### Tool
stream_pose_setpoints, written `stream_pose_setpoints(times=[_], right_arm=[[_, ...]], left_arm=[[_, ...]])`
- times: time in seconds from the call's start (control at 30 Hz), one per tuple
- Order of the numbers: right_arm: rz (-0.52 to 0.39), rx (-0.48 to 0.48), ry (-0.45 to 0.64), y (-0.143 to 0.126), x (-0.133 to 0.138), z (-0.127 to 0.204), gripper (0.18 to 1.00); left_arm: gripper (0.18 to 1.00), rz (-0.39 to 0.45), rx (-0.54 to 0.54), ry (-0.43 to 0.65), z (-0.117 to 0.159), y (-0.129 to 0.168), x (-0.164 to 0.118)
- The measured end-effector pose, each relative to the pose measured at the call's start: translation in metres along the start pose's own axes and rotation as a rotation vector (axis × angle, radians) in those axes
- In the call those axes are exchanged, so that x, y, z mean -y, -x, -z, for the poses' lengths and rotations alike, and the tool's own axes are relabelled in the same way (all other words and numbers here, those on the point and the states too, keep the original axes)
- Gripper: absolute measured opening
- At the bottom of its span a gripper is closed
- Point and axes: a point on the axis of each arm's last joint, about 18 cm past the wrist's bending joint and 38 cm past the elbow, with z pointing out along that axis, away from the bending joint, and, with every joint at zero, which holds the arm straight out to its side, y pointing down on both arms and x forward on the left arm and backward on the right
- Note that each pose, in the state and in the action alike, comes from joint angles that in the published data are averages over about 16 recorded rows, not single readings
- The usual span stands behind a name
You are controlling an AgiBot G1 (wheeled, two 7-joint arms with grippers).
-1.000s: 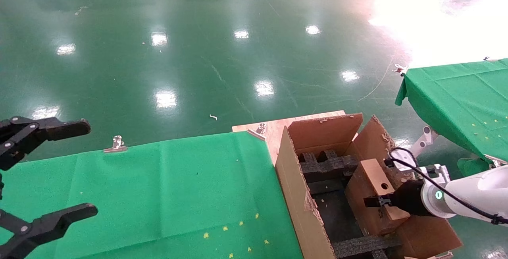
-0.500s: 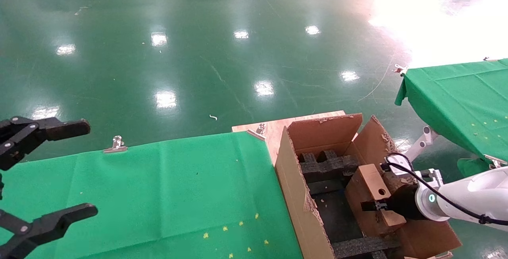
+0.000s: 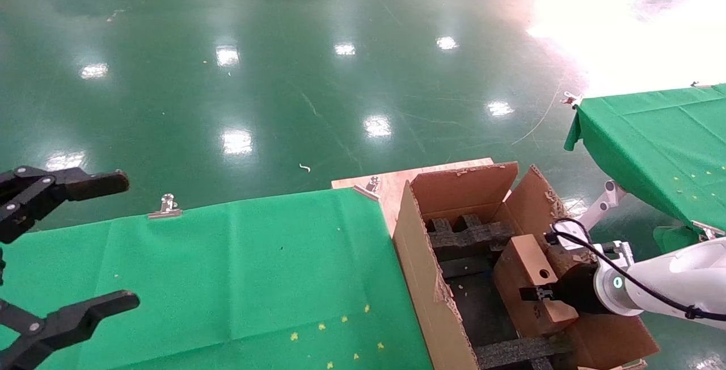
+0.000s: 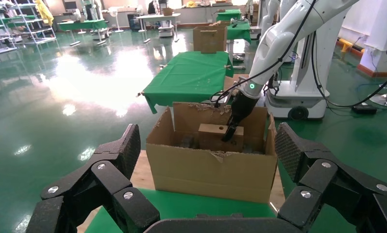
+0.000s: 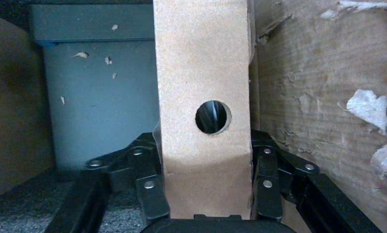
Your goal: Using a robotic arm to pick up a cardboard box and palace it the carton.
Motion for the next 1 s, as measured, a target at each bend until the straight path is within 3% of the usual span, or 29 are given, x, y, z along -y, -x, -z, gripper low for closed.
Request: stream_pose_setpoints(times=[0.27,0.53,0.77,1.0], right_arm=[[0.005,-0.003,-0.013,-0.002,0.007,0.007,0.488],[0.006,0.002,-0.059,-0.003,0.025,0.022,0.656],[0.011,0.051,-0.172,0.009,0.065,0.047,0.804],[0.019,0.172,-0.313,0.042,0.120,0.086,0.915]], left_arm=[[1.001,0.000,0.000,0.000,0.000,0.000,0.000],[1.001,0.000,0.000,0.000,0.000,0.000,0.000],[1.001,0.000,0.000,0.000,0.000,0.000,0.000],[1.001,0.000,0.000,0.000,0.000,0.000,0.000]])
